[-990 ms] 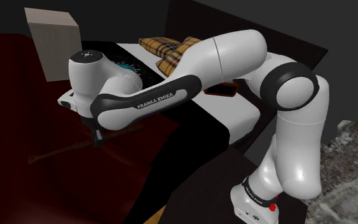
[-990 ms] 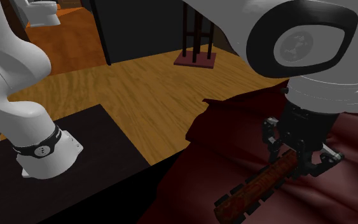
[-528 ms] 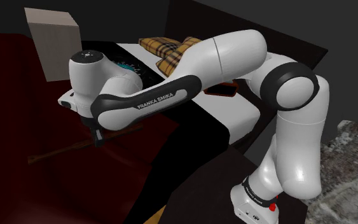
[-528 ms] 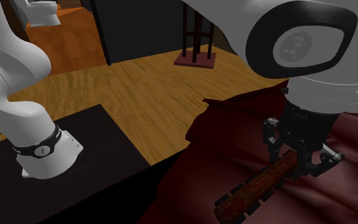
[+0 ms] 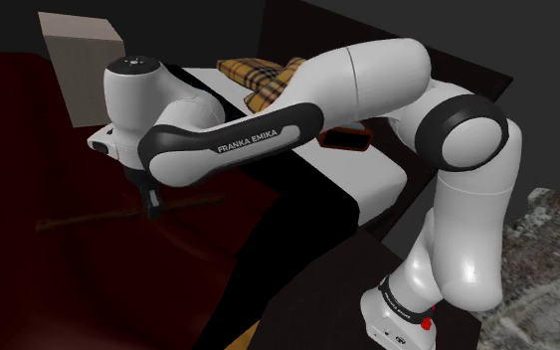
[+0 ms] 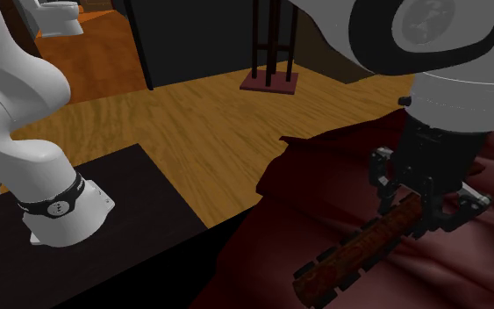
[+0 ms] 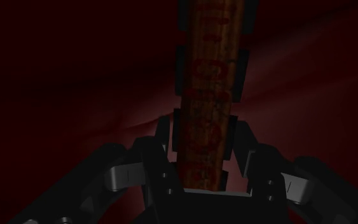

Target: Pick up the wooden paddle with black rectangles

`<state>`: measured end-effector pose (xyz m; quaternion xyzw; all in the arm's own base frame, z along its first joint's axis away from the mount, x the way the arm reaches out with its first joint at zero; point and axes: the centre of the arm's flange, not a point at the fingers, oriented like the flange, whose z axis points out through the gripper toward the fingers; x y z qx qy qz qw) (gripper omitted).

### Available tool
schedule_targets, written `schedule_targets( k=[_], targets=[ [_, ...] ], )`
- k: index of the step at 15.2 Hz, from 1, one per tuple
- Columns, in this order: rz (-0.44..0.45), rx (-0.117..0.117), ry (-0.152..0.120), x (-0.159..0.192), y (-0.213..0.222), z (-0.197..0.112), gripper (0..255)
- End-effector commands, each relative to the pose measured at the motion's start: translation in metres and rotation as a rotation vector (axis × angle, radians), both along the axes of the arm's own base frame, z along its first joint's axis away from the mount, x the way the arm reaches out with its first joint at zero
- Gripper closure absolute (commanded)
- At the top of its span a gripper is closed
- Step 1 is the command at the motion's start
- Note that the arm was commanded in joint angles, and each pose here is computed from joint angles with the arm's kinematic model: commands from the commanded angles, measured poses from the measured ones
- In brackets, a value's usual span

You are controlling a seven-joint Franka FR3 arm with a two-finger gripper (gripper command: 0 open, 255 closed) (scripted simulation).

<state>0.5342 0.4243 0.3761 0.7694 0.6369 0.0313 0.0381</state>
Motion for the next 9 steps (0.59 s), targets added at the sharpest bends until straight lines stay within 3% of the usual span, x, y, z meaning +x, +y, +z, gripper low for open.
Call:
schedule_targets(
  k=[1,9],
  targets=[
    [0.0,0.0,0.0,0.0,-0.001,0.011,255],
    [0.0,0.0,0.0,0.0,-0.001,0.043,255]
  ],
)
